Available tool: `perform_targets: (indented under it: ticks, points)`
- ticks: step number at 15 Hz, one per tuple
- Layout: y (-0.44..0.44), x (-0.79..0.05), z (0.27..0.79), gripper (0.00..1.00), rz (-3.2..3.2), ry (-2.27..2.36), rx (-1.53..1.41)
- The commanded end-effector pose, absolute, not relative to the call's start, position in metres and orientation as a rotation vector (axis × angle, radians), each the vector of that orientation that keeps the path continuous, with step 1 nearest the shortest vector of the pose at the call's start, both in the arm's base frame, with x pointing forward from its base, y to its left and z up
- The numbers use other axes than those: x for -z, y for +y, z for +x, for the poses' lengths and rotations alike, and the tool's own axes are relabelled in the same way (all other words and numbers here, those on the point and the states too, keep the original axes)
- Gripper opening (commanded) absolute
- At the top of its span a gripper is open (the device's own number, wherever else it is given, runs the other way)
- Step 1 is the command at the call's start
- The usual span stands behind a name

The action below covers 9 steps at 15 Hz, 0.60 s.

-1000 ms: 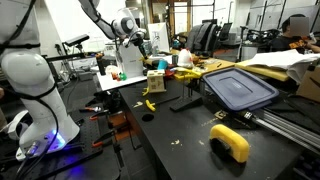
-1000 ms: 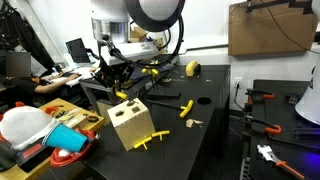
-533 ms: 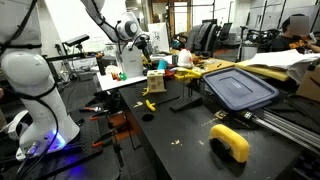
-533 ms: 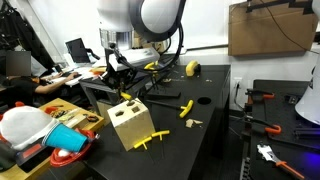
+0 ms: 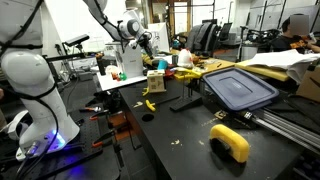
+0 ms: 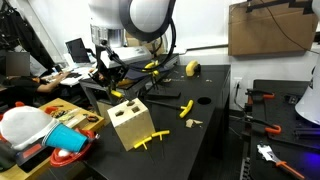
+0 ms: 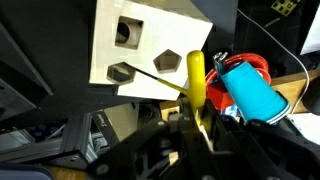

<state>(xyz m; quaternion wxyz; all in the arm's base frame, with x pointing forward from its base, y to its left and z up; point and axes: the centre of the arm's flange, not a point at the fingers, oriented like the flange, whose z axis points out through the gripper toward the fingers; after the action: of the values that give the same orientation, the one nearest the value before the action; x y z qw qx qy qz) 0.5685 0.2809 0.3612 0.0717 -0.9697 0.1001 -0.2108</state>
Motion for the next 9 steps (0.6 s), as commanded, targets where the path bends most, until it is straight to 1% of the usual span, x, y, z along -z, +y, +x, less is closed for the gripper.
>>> perform_targets:
  ticks: [1, 6, 9]
  points:
    - [0.295, -0.369, 0.578, 0.04, -2.862, 0.232, 0.648]
    - [0.304, -0.355, 0.576, 0.04, -2.809, 0.236, 0.581]
    - [0.305, -0.358, 0.561, 0.04, -2.835, 0.298, 0.53]
